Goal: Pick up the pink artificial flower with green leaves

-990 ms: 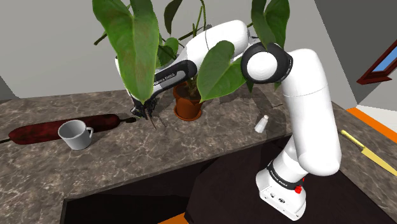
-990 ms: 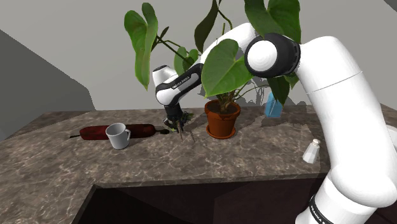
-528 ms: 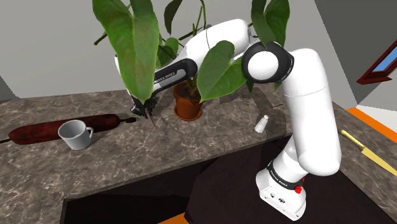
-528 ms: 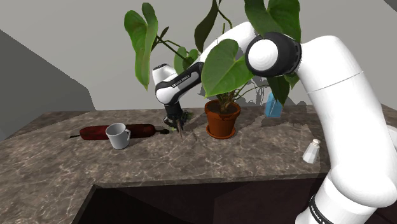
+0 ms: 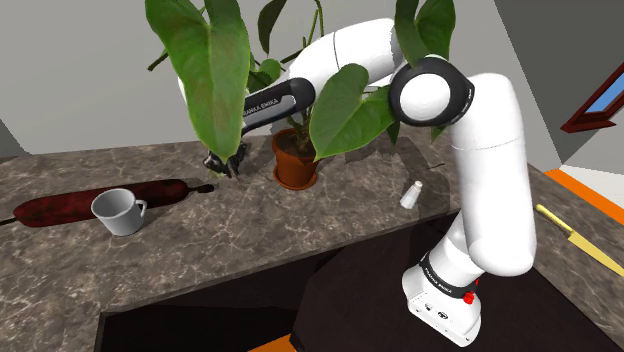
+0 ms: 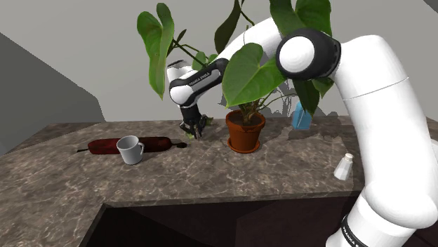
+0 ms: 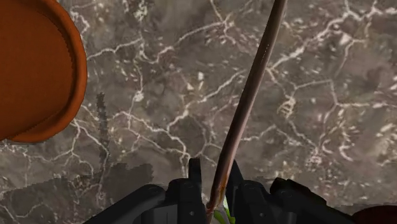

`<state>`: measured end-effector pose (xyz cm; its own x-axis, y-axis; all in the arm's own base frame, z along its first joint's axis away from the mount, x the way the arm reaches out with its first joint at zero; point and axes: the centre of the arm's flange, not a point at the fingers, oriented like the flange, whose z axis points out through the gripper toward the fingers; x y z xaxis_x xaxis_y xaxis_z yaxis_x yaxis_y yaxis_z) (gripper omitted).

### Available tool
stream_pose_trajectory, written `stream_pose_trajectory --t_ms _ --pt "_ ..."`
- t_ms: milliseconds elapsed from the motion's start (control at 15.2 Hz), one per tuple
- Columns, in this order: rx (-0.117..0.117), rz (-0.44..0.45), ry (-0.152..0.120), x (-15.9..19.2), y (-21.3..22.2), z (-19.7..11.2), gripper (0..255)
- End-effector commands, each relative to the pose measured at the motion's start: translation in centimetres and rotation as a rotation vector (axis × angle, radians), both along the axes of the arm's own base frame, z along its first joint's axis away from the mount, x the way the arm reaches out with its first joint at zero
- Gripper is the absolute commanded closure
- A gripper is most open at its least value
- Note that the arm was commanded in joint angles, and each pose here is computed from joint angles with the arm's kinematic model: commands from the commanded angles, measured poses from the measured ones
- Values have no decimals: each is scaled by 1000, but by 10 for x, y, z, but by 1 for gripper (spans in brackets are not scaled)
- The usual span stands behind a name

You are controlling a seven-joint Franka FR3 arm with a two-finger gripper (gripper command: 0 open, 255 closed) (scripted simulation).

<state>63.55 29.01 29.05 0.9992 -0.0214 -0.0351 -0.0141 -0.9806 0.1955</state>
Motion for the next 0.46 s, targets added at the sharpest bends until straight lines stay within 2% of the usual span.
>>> stream_pose_trajectory --t_ms 0,264,396 --pt "0 0 0 0 0 12 255" --pt "0 0 0 0 0 33 255" --pt "0 0 0 0 0 34 255"
